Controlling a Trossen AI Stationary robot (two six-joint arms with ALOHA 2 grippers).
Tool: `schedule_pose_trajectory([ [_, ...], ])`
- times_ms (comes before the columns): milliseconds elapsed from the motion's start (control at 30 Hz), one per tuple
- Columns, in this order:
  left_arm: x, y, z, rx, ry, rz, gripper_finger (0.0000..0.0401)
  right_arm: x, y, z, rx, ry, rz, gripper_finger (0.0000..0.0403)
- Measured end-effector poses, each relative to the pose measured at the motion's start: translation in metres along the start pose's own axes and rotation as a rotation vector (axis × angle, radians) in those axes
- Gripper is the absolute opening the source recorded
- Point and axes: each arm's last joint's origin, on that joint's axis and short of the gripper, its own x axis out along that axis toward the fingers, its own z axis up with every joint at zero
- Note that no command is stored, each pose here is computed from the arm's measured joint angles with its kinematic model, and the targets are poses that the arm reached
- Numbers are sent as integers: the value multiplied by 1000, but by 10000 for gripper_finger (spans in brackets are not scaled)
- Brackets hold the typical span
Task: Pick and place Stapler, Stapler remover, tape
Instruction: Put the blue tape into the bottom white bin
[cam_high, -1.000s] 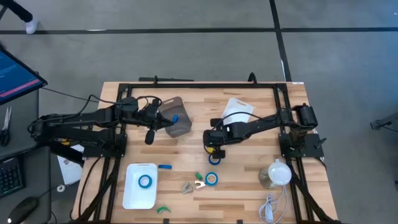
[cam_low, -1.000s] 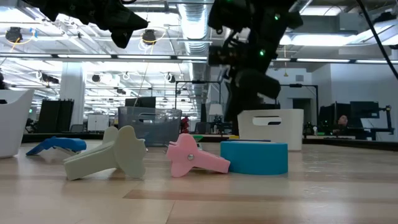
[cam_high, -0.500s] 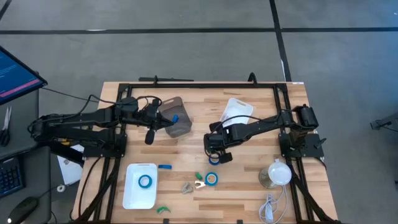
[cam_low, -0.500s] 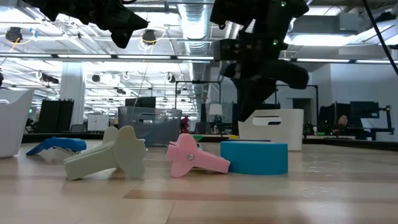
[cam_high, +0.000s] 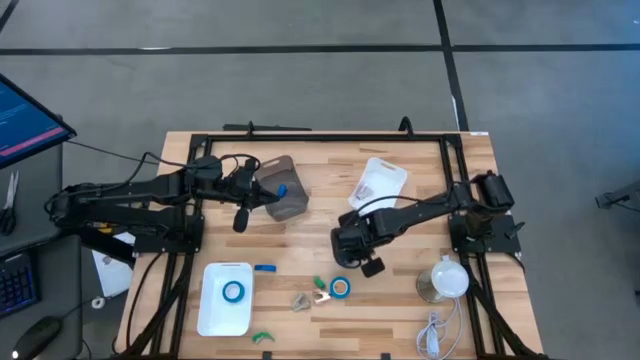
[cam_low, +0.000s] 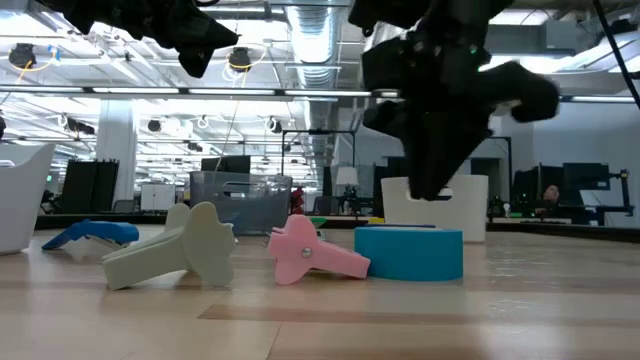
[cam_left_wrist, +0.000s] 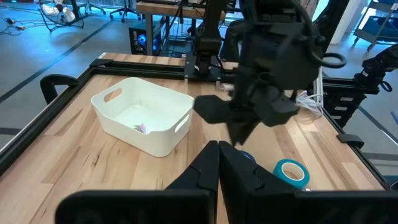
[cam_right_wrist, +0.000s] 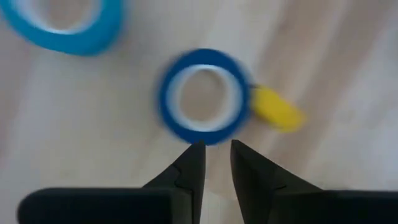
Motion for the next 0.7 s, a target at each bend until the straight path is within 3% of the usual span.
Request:
schedule_pose_trajectory([
  [400, 0, 0, 0, -12, 0, 0, 2, 2, 15, 13, 32, -99, 65, 71],
  [700, 0, 0, -1, -20, 11, 0, 2, 12, 16, 14, 63, -85, 73, 109],
])
